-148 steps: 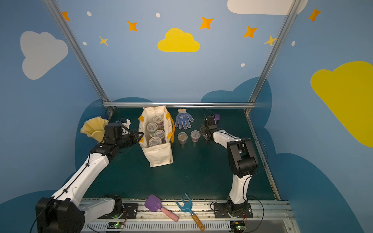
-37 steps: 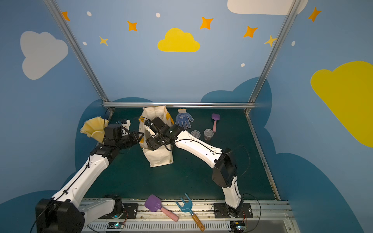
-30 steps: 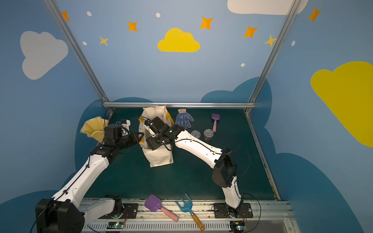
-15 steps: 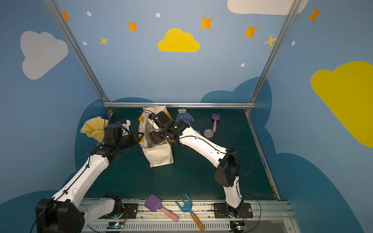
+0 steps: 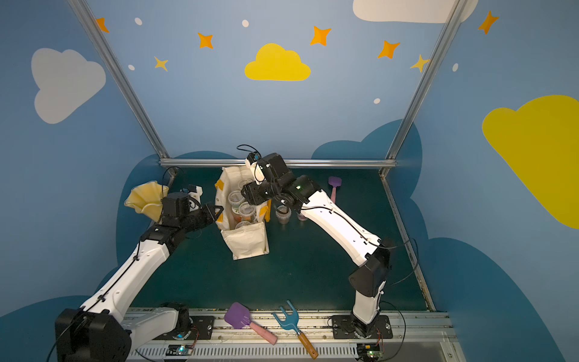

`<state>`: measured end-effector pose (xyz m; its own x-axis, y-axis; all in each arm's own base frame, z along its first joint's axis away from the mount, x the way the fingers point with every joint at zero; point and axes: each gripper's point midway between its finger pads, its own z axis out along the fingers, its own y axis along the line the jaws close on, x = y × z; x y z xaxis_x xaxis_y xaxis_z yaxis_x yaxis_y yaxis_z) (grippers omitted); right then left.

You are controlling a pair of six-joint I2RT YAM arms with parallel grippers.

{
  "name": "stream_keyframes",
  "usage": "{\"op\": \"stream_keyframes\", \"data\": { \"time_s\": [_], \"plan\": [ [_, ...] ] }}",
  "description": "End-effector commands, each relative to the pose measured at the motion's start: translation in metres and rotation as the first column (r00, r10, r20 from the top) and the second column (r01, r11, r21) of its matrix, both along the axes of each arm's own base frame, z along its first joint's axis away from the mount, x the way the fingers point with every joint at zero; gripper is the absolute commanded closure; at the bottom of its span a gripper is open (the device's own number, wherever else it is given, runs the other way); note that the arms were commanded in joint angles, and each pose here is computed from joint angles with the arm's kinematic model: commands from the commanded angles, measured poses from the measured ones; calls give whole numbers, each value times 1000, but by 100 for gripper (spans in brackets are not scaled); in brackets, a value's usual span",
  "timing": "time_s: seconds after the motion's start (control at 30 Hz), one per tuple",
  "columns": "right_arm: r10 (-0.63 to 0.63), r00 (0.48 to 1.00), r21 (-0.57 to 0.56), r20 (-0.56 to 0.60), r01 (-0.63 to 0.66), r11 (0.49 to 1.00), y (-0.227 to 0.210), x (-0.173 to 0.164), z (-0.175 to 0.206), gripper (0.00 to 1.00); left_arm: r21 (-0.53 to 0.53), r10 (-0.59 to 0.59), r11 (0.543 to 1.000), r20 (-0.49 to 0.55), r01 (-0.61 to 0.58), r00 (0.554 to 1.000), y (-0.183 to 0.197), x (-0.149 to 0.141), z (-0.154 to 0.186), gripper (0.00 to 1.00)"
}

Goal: Take out the seed jars from the canvas bag
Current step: Pick up the seed jar from the canvas bag, then place the seed jar at the center of the board.

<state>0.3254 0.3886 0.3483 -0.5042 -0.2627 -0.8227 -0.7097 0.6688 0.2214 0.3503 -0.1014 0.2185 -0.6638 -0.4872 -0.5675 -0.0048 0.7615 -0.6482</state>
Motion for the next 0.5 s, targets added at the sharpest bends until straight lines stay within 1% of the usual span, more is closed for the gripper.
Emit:
{"op": "stream_keyframes", "data": {
  "time_s": [0.0,0.23,0.33,0.47],
  "plan": [
    [-53,996,59,65,49,997,-28,3,34,34,-10,-18,1000,-9,18,1000,-3,-8,-2,94],
    [-214,971,53,102,209,976,-100,19,31,33,-9,-21,1000,-8,21,1000,-3,-8,-1,95],
    [-288,953,43,88,286,957,-133,28,18,33,-5,-17,1000,-9,17,1000,-3,-8,-2,94],
    [-401,913,0,74,402,916,-180,43,-10,33,-6,-18,1000,-15,18,1000,-3,-8,-4,94]
  ]
}}
